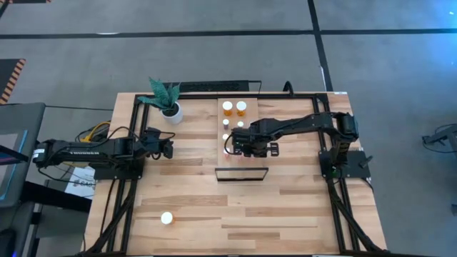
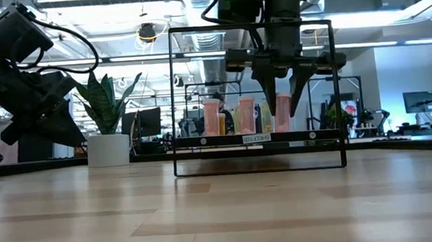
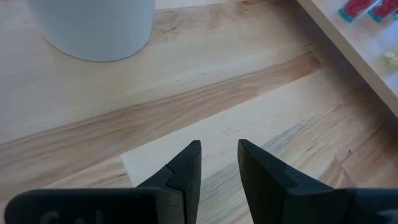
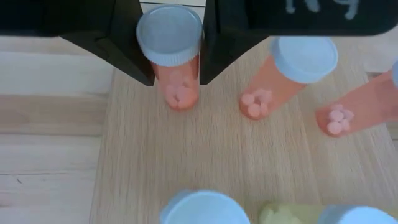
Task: Pick and place medicine bottles onto shelf by color
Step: Put the pink pill bottle on the shelf aligned with the other pink pill bottles, then put the orange pill bottle on the shelf aligned with the other orange pill bottles
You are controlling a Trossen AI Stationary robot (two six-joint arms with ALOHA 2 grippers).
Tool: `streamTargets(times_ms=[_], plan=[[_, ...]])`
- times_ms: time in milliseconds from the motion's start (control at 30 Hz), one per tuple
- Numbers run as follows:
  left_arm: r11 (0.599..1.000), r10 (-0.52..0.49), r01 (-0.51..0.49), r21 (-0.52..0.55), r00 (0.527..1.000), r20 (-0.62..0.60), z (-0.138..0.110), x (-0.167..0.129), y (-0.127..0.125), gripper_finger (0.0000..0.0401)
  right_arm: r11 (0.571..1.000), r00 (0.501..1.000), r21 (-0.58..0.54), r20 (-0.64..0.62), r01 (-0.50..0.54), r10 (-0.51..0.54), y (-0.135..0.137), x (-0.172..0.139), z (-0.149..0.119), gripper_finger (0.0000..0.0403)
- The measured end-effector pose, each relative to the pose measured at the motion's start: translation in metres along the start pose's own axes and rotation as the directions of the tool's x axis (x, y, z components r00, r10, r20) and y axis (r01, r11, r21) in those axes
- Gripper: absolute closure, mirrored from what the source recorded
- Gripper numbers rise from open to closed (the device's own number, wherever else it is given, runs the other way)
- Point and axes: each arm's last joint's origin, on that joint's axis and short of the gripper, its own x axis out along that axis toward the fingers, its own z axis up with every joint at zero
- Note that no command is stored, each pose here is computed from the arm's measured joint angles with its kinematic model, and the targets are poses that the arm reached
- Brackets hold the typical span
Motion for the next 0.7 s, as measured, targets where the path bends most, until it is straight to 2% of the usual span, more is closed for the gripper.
streamTargets(times_ms=[267,700], plan=[[1.000,0.000,0.000,0.000,1.000,0.000,-0.0001,0.0000,0.0001,0.0310,1.000,1.000,-0.001,0.000,-0.001,0.001,0.0002,0.0000,-0.0004,0.0245],[1.000,0.000,0.000,0.000,1.000,0.000,-0.0001,0.0001,0.0001,0.0310,1.000,1.000,-0.004,0.000,0.009,-0.009,0.0019,-0.0080,-0.0017,0.0165]])
